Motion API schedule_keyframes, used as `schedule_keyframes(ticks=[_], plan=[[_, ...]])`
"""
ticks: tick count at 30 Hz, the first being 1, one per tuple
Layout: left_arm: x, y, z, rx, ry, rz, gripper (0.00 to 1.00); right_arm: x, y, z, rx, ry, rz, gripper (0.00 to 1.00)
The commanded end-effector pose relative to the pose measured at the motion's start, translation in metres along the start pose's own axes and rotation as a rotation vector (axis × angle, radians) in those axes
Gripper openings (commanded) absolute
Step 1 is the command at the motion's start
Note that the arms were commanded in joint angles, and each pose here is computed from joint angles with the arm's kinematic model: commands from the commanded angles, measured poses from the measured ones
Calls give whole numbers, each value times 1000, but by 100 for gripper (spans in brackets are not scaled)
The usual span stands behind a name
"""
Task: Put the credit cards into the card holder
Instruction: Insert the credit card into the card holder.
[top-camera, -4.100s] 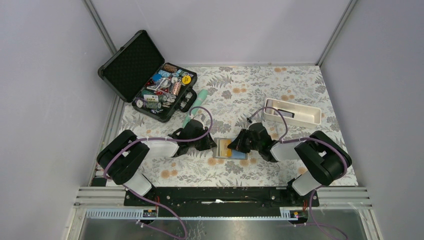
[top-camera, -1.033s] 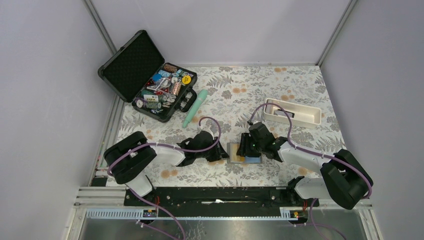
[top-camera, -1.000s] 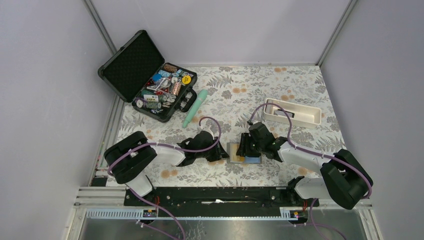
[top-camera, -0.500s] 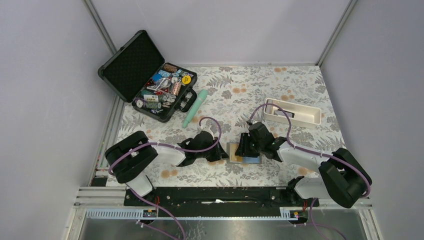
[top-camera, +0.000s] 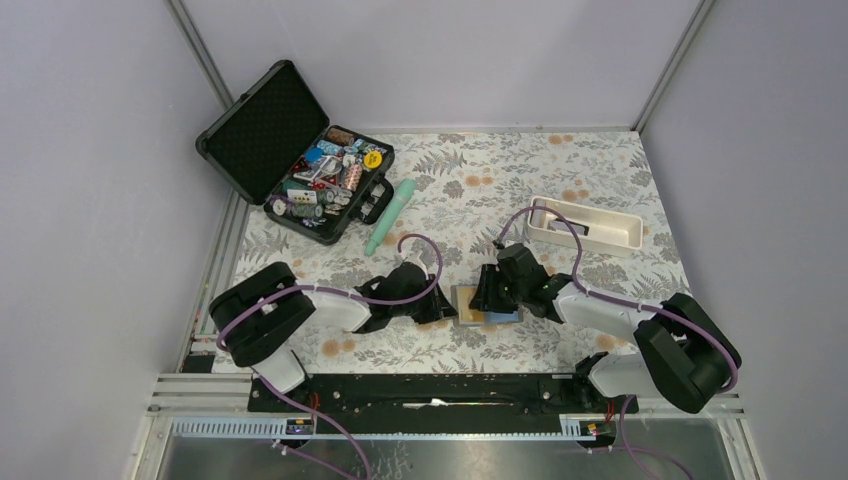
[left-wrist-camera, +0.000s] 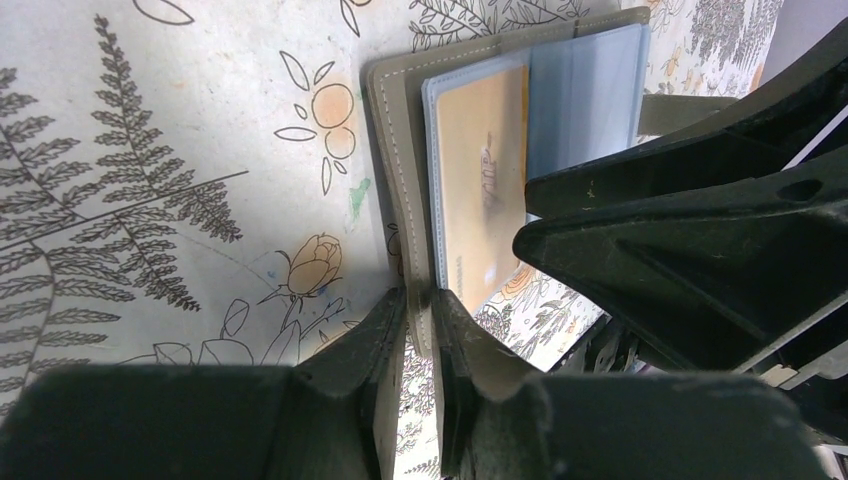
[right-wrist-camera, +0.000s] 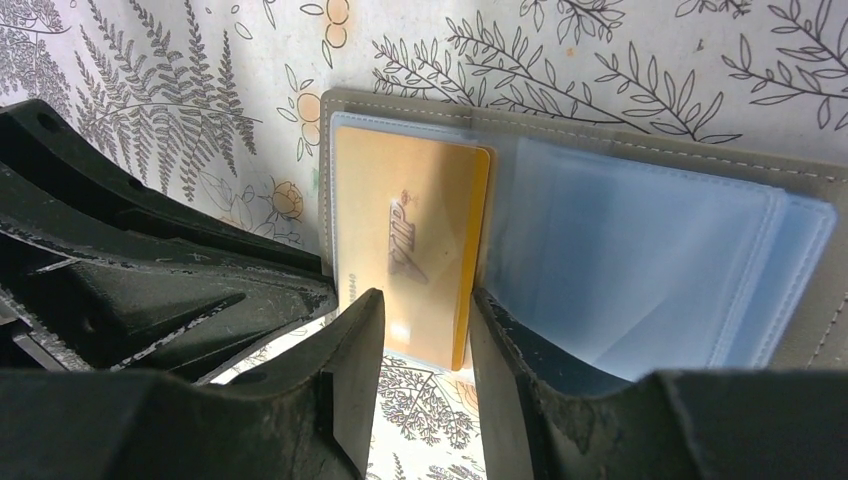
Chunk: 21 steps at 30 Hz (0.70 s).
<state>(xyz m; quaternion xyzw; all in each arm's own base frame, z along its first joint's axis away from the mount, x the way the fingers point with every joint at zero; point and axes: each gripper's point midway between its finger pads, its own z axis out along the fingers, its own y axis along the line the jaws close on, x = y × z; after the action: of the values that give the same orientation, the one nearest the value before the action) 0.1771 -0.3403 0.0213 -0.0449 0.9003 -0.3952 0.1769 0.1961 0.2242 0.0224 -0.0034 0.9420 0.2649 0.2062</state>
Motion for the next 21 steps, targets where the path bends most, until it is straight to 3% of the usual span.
schedule_keyframes(ticks=[1, 8, 16, 21], plan=[[-10, -14, -6, 51, -65, 5, 22, -6, 17, -4, -50, -7, -2, 43], [-36, -21, -34, 26, -181, 51, 42, -48, 12, -49, 103, -134, -111, 57], [-86, -22, -94, -27, -297, 142, 97, -98, 6, -87, 251, -235, -210, 84], [-126, -14, -150, -120, -367, 217, 99, -132, -4, -101, 255, -280, -177, 90]])
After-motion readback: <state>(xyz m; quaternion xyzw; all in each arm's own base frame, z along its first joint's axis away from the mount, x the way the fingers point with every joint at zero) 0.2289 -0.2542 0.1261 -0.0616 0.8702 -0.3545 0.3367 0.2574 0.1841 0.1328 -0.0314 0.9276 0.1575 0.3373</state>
